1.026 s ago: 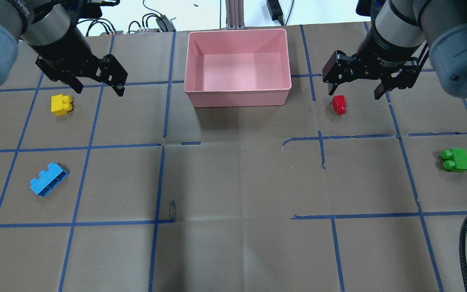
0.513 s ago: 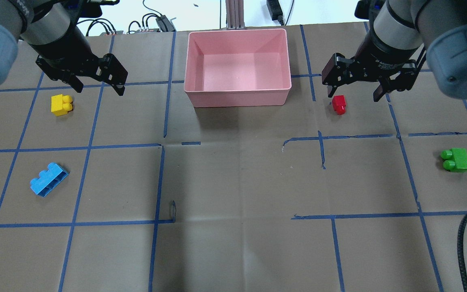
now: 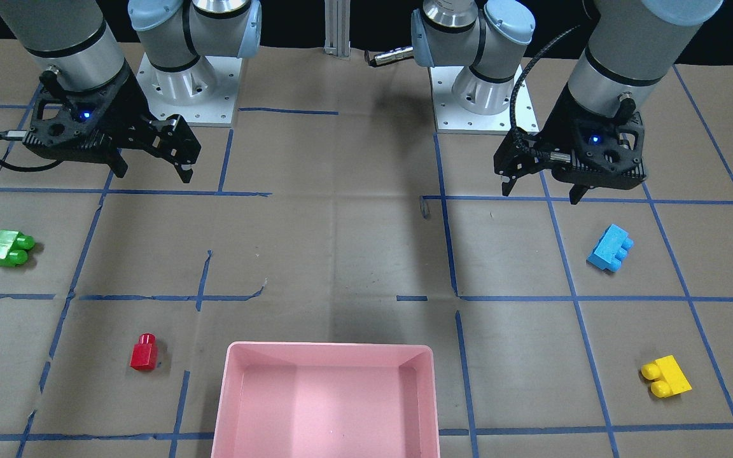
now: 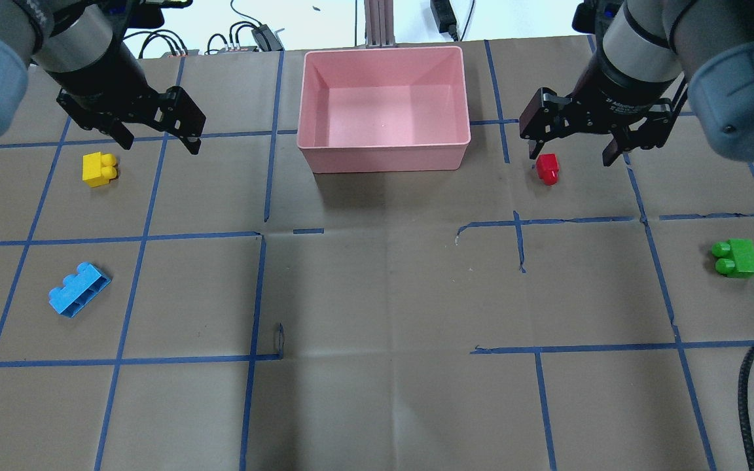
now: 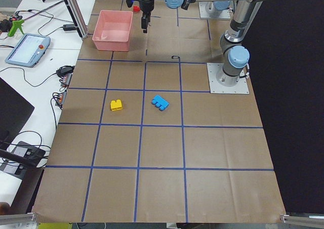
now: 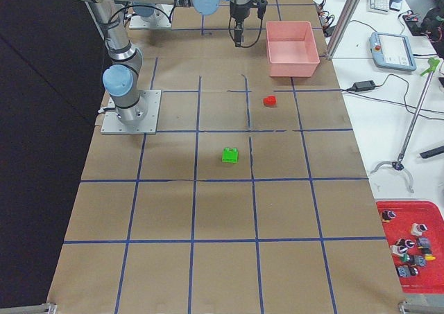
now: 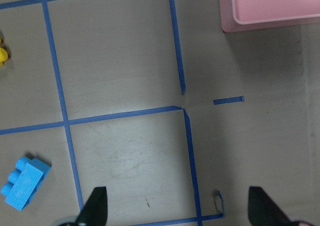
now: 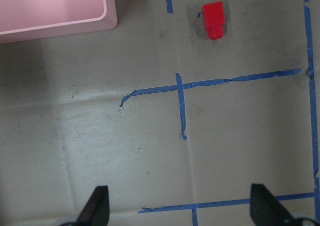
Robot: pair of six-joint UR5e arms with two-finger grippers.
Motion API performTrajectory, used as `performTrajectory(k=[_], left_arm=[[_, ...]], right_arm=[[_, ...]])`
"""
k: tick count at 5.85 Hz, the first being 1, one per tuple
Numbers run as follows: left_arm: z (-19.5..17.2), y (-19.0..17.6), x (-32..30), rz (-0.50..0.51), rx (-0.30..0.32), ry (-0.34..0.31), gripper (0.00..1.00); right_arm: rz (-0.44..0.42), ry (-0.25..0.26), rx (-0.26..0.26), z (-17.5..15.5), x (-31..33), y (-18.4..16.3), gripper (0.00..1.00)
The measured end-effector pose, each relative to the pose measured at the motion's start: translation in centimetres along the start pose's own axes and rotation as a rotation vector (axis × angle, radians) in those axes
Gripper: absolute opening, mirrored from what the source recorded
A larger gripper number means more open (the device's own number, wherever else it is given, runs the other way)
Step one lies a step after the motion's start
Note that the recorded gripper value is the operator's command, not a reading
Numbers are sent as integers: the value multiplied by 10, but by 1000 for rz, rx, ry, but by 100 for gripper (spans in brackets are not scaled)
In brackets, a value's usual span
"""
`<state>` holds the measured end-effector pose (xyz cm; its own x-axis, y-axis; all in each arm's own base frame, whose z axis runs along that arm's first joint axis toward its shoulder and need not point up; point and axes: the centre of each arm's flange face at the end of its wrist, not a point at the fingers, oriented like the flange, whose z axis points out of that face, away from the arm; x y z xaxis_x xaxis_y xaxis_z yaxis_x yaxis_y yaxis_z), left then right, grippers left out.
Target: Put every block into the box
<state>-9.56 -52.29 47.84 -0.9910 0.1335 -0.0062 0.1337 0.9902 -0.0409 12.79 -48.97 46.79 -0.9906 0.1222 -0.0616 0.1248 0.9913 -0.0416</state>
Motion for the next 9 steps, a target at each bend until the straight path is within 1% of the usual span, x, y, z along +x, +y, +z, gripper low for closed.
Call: performTrajectory(k=[2, 3, 4, 5, 6, 7, 8, 9], left_arm=[[3, 4, -2, 2, -7, 1, 99], [8, 6, -22, 8, -16, 3, 99], [13, 9, -65, 23, -28, 5, 99], [22, 20, -124, 62, -48, 14, 99], [36, 37, -176, 133, -69, 28, 99], [50, 53, -211, 225, -85, 45, 99], [65, 66, -233, 337, -93, 61, 99], [84, 76, -247, 428, -87, 63, 99]], right_arm=[[0, -2, 9, -4, -1, -1, 100], [1, -3, 11, -5, -1, -2, 100], [2, -4, 10, -6, -1, -2, 100], [2, -4, 4, -6, -1, -1, 100], [2, -3, -4, -4, 0, -1, 100], [2, -2, -5, -3, 0, -2, 100], [2, 0, -11, 1, 1, -2, 100], [5, 3, -18, 6, 4, -3, 100]])
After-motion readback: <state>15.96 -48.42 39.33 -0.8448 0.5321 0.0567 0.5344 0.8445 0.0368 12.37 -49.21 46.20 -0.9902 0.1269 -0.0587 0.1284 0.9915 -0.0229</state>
